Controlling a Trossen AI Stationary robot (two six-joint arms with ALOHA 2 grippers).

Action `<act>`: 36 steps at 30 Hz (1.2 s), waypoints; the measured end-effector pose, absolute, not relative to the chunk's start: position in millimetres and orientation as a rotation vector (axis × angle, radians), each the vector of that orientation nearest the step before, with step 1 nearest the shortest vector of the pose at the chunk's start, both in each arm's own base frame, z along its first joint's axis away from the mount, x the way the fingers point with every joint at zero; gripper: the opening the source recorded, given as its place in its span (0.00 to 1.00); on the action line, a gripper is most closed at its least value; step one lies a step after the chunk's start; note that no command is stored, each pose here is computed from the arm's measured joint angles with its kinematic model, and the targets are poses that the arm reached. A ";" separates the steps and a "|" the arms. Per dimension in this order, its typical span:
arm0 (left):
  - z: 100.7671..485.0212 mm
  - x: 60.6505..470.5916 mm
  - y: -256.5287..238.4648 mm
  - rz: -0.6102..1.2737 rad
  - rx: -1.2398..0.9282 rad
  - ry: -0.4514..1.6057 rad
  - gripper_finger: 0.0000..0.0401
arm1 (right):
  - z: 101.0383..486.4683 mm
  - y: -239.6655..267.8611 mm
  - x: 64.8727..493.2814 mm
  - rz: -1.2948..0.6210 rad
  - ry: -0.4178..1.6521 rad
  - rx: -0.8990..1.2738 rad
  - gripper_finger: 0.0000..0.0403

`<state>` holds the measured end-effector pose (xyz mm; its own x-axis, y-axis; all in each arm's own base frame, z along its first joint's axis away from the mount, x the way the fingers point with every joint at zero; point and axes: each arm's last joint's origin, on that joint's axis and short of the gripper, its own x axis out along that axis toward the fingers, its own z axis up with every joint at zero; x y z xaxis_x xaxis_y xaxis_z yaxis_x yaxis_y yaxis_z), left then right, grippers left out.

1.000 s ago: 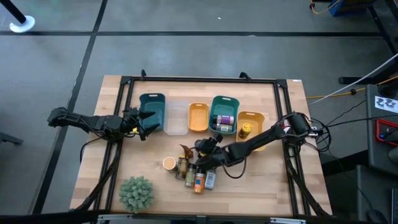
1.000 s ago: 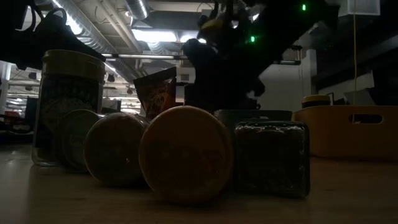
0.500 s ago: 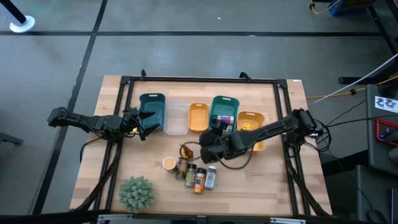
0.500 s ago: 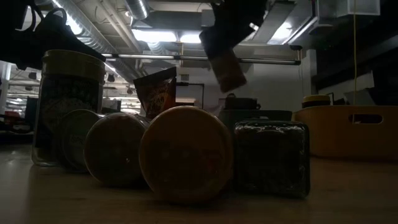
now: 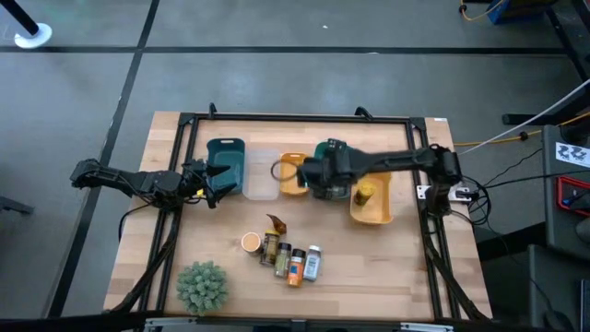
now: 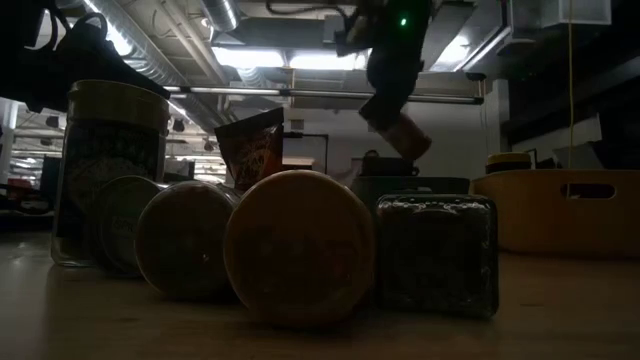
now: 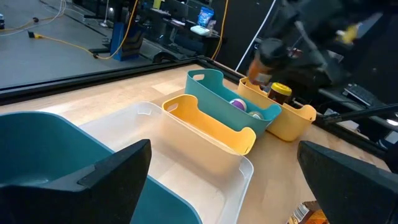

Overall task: Sort spices by type
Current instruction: Put the black seasoning bottle into the green bin

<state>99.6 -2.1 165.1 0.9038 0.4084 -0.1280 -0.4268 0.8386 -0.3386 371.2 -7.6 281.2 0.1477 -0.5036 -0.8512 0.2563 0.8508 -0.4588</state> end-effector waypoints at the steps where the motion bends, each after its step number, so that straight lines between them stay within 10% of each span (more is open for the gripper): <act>1: 165.0 99.6 -2.2 0.442 -0.370 0.052 0.97 | 279.2 -16.2 371.8 -0.540 1.324 -0.218 0.51; 28: 165.1 99.6 -2.2 0.441 -0.370 0.051 0.97 | 216.9 -80.6 360.0 -0.368 1.444 -0.123 0.52; 36: 165.1 99.5 -2.1 0.442 -0.370 0.051 0.97 | 216.8 -80.5 360.0 -0.369 1.444 -0.122 0.66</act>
